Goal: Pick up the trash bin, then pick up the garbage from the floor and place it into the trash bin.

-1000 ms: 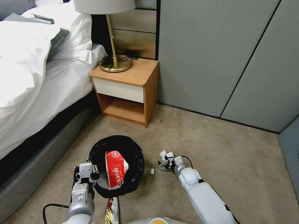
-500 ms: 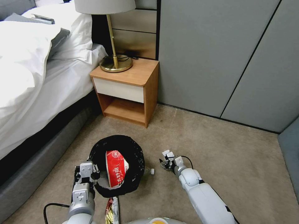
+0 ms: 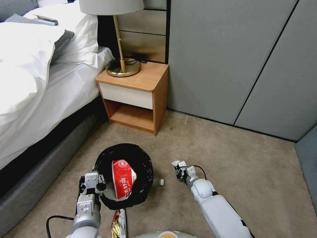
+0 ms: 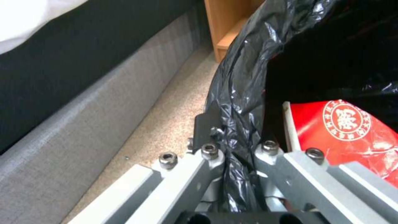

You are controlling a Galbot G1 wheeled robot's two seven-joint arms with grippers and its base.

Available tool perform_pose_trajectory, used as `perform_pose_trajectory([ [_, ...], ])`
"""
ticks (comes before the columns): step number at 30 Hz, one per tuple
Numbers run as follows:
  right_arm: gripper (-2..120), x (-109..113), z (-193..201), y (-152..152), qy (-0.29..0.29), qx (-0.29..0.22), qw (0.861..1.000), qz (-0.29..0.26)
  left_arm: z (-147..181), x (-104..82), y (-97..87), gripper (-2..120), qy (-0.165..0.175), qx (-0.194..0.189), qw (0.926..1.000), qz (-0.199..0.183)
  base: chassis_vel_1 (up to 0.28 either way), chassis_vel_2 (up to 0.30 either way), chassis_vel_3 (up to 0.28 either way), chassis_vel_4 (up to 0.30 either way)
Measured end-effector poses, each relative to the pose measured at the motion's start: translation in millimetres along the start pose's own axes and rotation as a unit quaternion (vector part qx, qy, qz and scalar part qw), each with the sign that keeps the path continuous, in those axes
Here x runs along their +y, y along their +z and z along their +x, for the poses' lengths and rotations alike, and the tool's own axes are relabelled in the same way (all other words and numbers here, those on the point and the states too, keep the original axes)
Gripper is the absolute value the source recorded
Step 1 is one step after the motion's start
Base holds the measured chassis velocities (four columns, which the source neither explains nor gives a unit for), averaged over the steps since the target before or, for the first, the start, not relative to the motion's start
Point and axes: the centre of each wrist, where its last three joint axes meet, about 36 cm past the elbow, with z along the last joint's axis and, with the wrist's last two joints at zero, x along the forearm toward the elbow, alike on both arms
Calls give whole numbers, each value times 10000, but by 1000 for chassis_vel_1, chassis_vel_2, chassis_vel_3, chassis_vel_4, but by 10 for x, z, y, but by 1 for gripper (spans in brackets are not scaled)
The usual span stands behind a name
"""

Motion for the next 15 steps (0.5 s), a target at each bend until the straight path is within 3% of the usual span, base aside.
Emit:
perform_pose_trajectory([
  [7,0,-29,90,-55,52,-273,9996,81,0,6,2,1,3,1,10000,-14,0,0,0,0],
  [15,0,137,489,-622,19,-1717,9849,220,-27,-1,45,1,19,58,10000,-38,0,0,0,0],
])
